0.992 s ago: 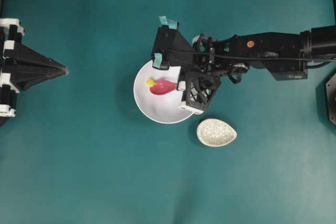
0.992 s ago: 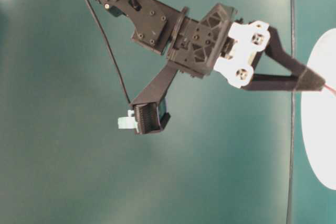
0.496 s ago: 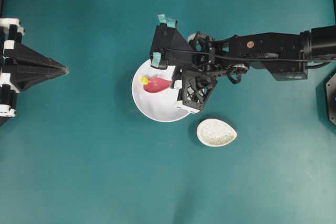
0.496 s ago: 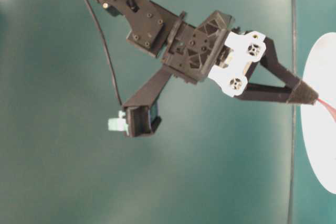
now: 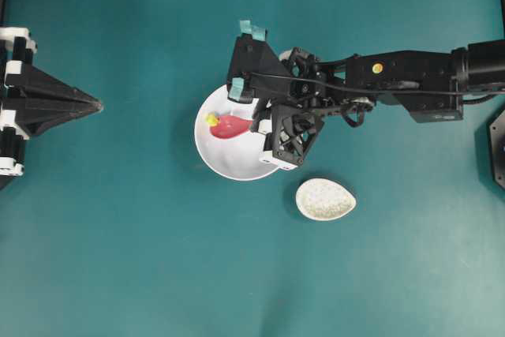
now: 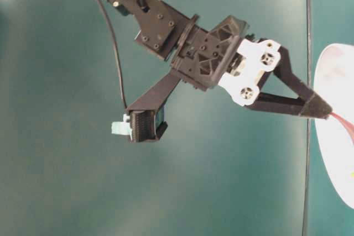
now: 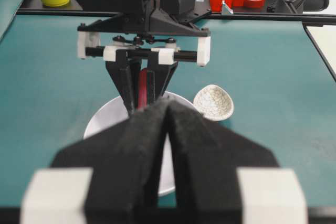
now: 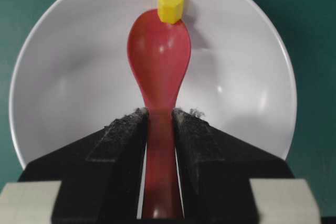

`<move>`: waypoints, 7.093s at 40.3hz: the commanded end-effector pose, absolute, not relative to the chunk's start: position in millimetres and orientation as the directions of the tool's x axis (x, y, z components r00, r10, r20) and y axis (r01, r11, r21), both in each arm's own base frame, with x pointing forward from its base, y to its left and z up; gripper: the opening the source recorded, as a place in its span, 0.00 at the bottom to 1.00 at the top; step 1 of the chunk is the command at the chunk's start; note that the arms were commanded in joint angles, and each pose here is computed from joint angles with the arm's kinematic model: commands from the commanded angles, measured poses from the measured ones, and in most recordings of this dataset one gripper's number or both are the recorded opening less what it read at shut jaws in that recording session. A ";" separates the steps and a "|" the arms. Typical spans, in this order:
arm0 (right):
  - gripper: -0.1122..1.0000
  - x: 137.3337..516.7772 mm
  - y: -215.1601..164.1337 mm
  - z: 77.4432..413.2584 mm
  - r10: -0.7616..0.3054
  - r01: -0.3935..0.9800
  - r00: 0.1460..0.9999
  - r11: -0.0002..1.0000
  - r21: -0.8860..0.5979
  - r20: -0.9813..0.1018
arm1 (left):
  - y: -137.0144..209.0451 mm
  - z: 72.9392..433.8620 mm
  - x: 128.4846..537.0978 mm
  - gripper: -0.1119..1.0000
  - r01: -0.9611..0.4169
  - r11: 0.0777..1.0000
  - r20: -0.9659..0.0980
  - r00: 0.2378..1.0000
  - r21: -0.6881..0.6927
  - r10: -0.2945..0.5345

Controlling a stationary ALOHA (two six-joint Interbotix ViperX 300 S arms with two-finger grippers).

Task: Scoop the yellow hexagonal prism block from the bowl with a spoon using the right arm.

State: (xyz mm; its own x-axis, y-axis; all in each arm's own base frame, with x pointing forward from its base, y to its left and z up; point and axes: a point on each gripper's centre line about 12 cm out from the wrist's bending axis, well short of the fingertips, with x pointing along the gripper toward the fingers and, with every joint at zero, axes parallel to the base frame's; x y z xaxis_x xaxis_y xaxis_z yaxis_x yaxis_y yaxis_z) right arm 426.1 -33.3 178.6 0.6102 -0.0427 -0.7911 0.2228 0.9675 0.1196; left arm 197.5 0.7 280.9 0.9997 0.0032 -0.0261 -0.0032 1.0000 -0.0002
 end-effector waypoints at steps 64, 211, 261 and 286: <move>0.31 364.0 -20.2 242.6 -0.032 0.198 0.691 0.969 0.147 -0.722 | 1.0 288.8 200.1 0.13 -0.004 1.000 -0.008 1.000 0.000 0.004; 0.31 422.8 -33.8 192.9 -0.042 0.251 0.584 0.959 0.131 -0.810 | 1.0 287.8 199.6 0.13 -0.004 1.000 -0.009 1.000 0.001 0.004; 0.31 359.3 -25.4 220.4 -0.056 0.114 0.932 0.983 0.144 -0.359 | 1.0 289.4 199.7 0.13 -0.004 1.000 0.000 1.000 0.000 0.004; 0.31 340.2 -25.6 274.8 -0.057 0.076 0.962 0.995 0.062 -0.268 | 0.6 297.4 198.4 0.13 -0.001 1.000 0.067 0.998 -0.019 0.002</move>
